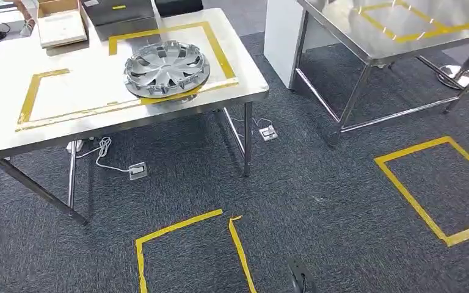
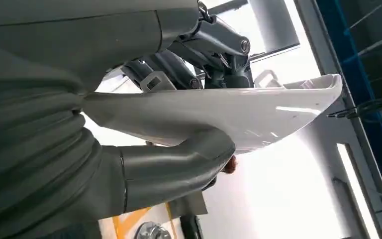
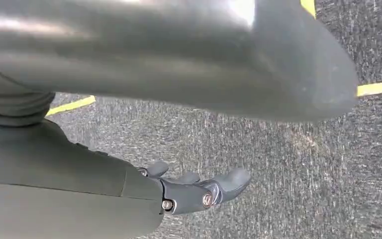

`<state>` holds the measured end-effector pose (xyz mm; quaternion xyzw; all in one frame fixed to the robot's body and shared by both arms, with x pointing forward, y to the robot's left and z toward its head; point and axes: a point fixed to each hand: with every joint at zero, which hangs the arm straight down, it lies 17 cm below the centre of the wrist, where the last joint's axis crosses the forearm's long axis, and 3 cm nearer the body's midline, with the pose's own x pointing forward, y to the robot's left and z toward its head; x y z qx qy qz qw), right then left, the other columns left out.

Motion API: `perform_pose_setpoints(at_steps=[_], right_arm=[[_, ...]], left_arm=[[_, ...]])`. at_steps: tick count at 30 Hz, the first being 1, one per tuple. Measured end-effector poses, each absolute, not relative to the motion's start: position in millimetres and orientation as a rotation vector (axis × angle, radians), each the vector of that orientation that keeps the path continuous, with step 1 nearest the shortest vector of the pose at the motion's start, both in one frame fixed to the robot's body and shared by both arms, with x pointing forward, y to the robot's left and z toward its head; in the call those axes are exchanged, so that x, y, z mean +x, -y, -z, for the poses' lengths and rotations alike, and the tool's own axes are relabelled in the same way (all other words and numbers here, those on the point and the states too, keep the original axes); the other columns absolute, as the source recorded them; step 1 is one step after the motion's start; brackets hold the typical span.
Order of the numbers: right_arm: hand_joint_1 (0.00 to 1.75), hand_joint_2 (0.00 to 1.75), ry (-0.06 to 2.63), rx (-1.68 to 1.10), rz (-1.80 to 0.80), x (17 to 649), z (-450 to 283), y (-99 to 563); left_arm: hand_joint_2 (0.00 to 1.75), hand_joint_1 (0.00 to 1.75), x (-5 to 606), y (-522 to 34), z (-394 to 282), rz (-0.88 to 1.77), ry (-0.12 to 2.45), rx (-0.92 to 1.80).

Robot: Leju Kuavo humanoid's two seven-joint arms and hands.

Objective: Take the parts from the cabinet and place them on the table.

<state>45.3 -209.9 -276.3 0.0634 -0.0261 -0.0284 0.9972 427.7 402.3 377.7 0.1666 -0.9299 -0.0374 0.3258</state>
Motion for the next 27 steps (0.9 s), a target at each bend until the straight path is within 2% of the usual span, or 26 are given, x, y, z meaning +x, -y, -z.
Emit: perform_pose_setpoints(at_steps=[27], right_arm=[[0.00, 0.00, 0.055, 0.126, 0.047, 47.9, 276.0, 209.3]], left_arm=[[1.75, 1.75, 421.7, -402.7, -383.7, 0.098, 2.455, 0.444]])
